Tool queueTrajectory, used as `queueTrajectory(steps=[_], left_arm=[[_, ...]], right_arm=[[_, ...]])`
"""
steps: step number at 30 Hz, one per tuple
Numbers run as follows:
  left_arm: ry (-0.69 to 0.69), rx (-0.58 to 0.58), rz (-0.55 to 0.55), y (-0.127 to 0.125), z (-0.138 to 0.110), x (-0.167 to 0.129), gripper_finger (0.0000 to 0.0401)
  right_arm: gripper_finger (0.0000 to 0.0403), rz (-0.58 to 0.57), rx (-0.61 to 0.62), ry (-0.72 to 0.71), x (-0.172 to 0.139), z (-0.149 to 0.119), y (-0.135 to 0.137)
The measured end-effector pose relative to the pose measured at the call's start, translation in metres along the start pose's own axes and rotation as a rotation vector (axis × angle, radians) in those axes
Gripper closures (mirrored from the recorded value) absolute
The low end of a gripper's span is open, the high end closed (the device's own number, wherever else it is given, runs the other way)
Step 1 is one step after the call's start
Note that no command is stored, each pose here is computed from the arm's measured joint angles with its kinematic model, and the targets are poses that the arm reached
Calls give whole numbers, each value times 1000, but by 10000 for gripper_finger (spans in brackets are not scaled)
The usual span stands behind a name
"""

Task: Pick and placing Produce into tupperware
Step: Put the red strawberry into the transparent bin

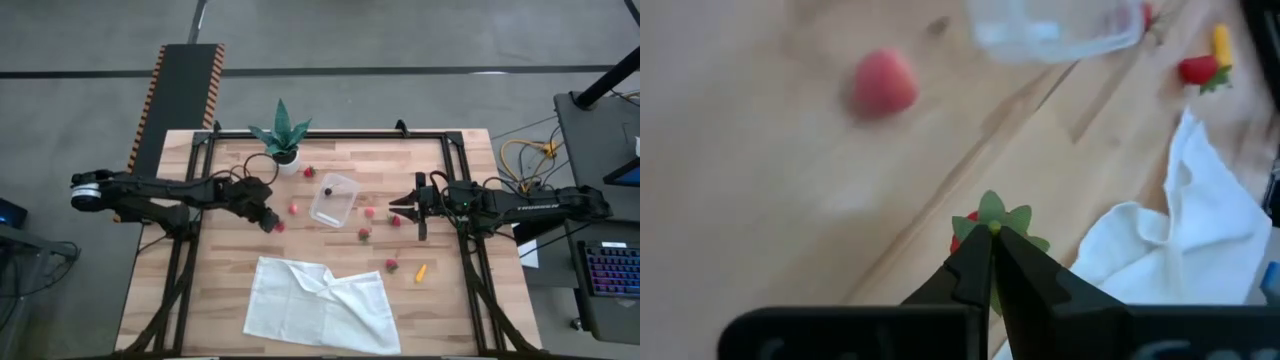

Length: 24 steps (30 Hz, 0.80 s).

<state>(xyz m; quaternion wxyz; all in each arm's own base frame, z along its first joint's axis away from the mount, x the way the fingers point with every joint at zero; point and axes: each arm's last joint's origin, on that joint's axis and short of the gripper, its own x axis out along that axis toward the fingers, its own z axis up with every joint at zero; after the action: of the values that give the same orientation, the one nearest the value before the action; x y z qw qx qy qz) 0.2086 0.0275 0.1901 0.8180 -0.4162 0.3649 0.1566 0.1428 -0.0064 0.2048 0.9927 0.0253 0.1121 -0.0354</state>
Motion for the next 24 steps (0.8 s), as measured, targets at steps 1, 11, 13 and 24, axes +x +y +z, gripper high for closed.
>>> queueTrajectory(steps=[1, 11, 13, 24], left_arm=[[-12, 11, -5, -3, 3, -2, 401], [-117, 155, -39, -21, 41, -3, 401], [-99, 177, -26, -22, 48, 3, 401], [-75, 336, -98, -52, 102, 36, 401]], right_arm=[[332, 0, 1, 0, 0, 0, 0], [321, 0, 2, -2, 0, 0, 0], [322, 0, 3, -8, 0, 1, 0], [328, 0, 3, -8, 0, 1, 0]])
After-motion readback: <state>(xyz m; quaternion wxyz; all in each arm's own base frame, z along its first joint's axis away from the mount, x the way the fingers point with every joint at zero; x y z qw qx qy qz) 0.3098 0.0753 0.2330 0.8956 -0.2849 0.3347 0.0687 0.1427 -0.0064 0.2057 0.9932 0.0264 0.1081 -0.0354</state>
